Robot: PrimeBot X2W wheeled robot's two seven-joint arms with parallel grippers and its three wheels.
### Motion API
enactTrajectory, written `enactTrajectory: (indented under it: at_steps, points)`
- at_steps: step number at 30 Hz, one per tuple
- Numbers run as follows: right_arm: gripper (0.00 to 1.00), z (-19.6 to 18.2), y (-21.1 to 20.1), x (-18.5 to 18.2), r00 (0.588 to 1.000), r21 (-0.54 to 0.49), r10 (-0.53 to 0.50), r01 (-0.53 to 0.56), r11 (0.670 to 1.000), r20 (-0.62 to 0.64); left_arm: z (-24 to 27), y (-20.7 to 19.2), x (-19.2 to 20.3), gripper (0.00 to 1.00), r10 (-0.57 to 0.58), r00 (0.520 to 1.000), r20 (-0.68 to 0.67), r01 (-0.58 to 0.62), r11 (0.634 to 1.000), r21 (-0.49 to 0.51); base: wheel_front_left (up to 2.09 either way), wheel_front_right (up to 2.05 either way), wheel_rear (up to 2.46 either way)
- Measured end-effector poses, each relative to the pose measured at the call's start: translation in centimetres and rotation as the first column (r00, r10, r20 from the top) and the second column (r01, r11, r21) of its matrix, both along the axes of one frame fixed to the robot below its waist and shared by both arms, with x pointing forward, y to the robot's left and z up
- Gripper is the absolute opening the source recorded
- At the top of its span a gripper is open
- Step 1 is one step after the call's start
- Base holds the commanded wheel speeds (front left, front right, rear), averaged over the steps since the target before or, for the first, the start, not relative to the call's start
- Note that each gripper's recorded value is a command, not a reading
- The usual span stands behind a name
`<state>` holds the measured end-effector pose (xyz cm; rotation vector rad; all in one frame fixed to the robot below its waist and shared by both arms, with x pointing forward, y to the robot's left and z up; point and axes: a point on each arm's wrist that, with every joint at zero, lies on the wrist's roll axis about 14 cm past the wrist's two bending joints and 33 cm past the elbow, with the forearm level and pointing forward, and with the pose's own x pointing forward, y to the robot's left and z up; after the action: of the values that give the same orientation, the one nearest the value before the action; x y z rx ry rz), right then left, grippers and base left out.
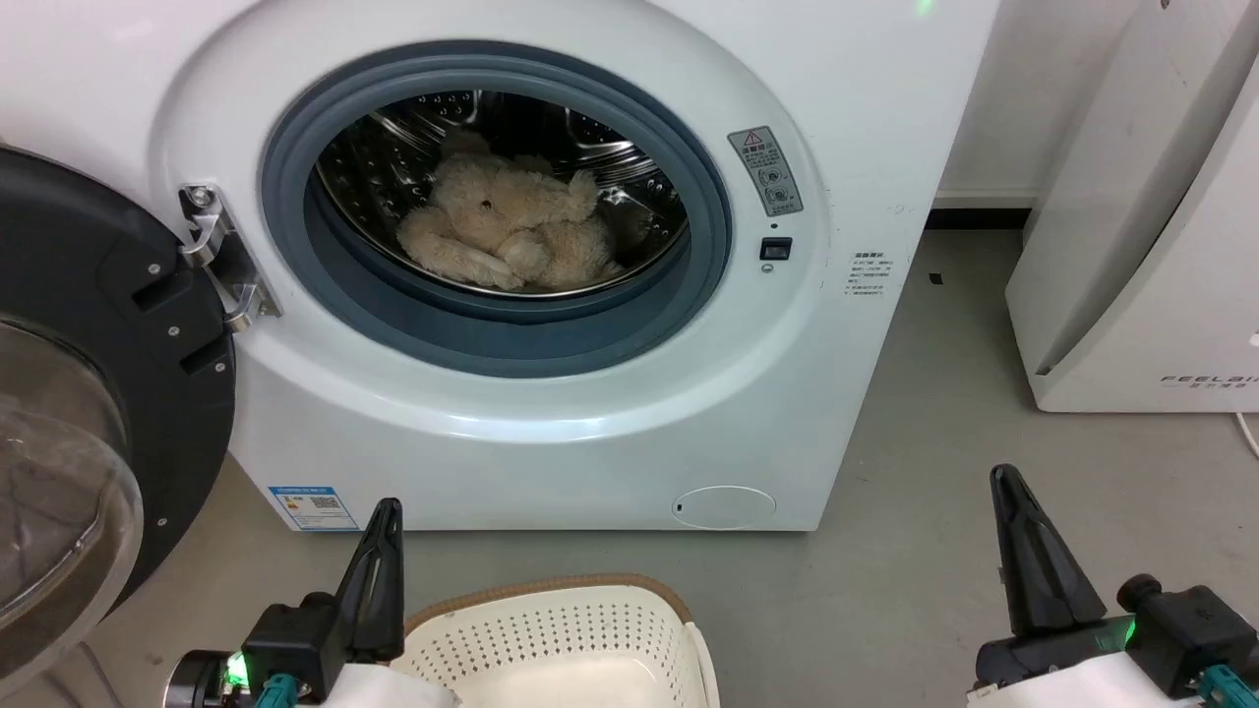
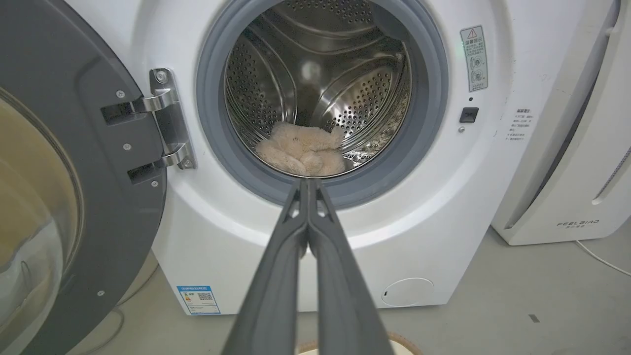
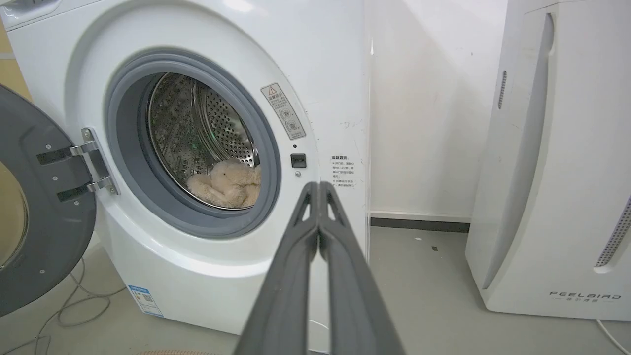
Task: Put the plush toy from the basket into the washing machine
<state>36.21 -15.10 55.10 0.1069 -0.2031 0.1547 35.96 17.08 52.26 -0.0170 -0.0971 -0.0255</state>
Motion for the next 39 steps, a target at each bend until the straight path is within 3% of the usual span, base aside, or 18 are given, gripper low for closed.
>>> enactTrajectory:
  at_steps: [39]
  points:
    - [0.0, -1.2, -0.2, 0.2, 0.997, -0.061, -0.008, 0.004, 0.998, -0.076, 0.1, 0.2, 0.4, 0.0, 0.009, 0.999, -0.032, -0.008, 1.0, 0.021, 0.0, 0.0, 0.0]
